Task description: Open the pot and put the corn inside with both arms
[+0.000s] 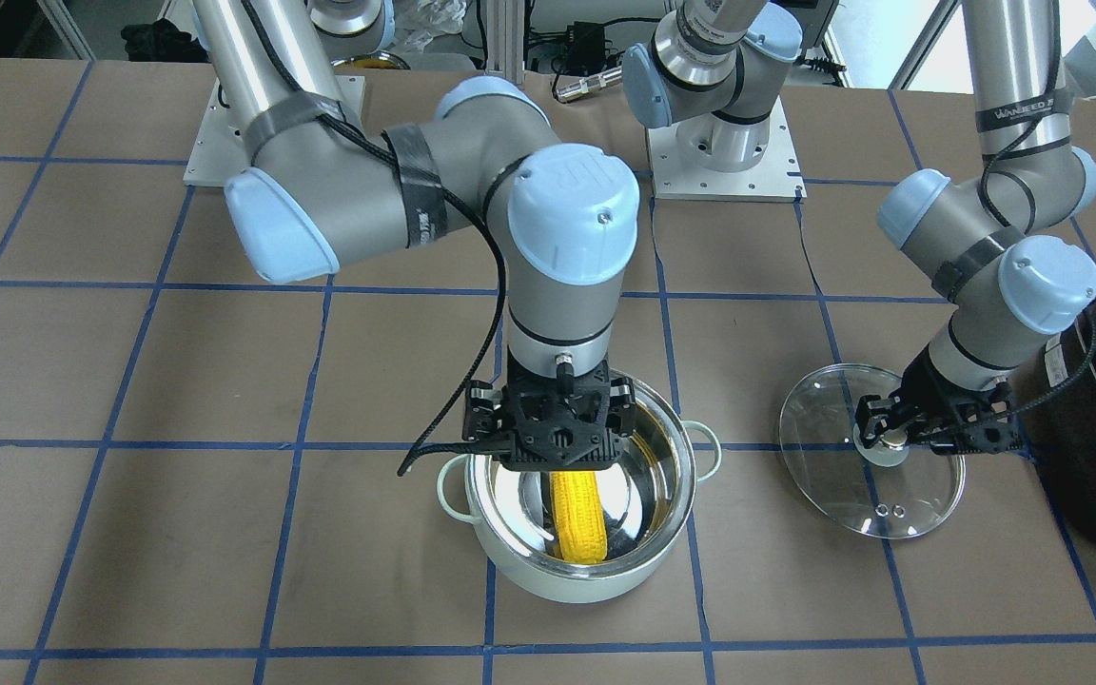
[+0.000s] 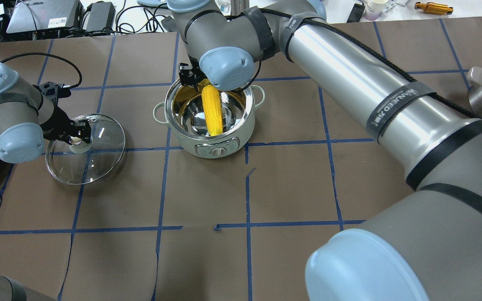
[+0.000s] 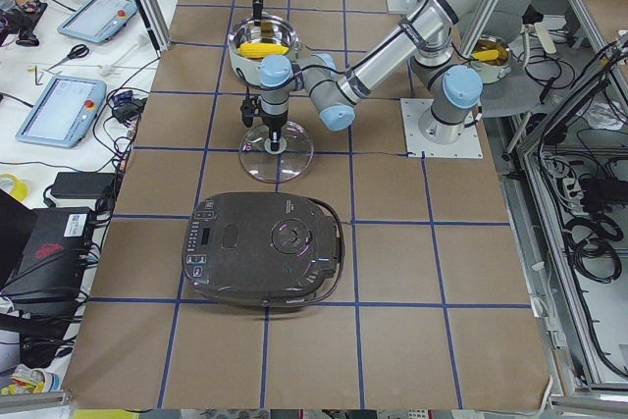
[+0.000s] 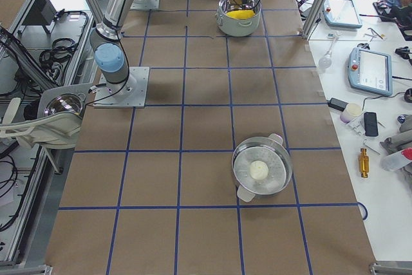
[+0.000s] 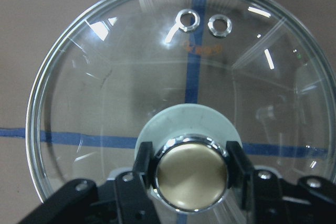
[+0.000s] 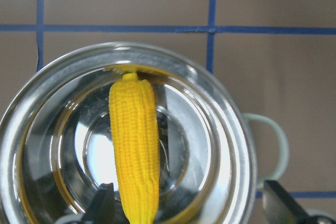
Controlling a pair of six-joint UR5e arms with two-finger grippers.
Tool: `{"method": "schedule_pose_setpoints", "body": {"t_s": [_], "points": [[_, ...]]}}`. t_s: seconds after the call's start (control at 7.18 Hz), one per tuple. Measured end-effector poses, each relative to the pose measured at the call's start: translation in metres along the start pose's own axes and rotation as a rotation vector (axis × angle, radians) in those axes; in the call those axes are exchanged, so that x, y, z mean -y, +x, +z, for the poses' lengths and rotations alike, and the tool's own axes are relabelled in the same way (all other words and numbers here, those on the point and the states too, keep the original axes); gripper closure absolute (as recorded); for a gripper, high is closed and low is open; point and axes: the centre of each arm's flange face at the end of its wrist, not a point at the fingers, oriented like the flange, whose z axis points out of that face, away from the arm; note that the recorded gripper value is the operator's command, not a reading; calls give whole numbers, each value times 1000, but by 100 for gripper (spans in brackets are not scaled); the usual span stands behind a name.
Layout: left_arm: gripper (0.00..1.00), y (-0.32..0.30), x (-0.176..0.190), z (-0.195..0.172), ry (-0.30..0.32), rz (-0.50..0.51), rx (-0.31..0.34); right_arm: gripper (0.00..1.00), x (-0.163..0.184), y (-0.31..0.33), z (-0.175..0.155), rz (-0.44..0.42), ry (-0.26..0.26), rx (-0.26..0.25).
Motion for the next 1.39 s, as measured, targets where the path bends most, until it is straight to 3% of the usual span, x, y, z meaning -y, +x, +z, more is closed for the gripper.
{"method": "schedule_pose_setpoints", "body": {"t_s": [0.14,0.28,0.56,0.84,1.11,1.39], "points": [[17,0,0,0,-1,0,0,0,5,49,-30,61,-9,-9],[0,0,0,0,-1,-1,-1,0,1,99,-56,115,-20,-17],[0,-1,3,-10,17,-3,6,0,-29,175,-85,126,-41,-38],[0,4,11,-46,12,-3,3,0,-66,229,-101,105,-93,-54],[0,52,31,-136,-15,-89,-59,0,-88,248,-108,50,-168,-54],[1,159,31,-219,-23,-59,-85,0,-97,252,-111,-10,-202,-52]]}}
